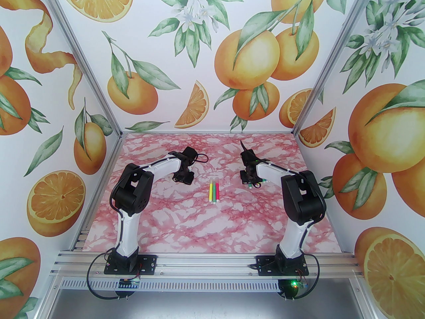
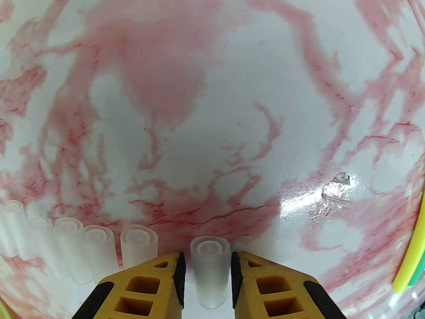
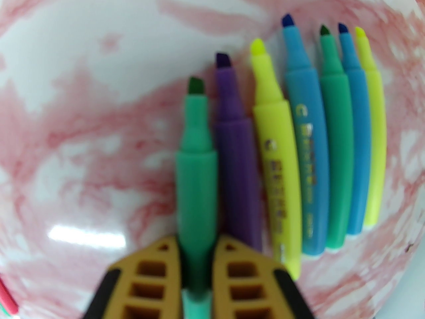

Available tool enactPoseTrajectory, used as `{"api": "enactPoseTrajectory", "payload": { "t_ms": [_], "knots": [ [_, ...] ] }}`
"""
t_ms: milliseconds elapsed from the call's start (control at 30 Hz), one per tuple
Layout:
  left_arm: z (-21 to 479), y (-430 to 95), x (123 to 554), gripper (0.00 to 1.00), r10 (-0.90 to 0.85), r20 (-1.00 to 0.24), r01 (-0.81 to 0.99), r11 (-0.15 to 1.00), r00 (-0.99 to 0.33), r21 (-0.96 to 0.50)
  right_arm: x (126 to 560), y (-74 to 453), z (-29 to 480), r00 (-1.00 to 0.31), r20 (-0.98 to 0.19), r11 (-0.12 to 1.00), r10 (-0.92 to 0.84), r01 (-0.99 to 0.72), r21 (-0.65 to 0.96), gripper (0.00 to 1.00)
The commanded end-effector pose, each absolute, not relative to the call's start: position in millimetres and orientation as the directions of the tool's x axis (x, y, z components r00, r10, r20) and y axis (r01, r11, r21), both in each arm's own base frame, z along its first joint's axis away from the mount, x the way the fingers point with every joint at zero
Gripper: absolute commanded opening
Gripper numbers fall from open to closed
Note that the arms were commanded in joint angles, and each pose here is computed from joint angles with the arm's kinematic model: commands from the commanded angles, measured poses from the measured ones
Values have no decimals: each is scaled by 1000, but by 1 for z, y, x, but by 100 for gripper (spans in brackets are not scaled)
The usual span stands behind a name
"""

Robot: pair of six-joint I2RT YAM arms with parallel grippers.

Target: Open the pen caps

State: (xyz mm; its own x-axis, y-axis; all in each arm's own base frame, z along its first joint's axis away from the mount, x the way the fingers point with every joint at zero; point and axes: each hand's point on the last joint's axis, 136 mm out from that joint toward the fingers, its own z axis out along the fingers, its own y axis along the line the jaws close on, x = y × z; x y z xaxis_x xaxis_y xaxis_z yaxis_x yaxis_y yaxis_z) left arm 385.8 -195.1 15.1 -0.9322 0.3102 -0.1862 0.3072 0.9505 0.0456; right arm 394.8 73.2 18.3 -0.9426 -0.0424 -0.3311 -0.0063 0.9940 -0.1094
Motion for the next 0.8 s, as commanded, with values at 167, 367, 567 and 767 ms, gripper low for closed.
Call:
{"api": "enactPoseTrajectory", "payload": {
  "t_ms": [167, 367, 567, 767],
  "knots": [
    [27, -190, 395, 31, 313, -217, 305, 950, -925, 72, 394, 62, 14, -951, -306, 987, -50, -1, -160, 15],
    [39, -196, 399, 40, 311, -258, 309, 950, -915, 48, 395, 61, 19, -946, -321, 988, -44, 6, -155, 29],
    [54, -197, 401, 45, 305, -299, 307, 951, -905, 40, 397, 63, 30, -938, -344, 989, -44, 6, -145, 31],
    [73, -211, 400, 45, 289, -352, 324, 945, -890, -44, 395, 67, 48, -923, -384, 993, -35, 10, -114, 33]
  ]
}}
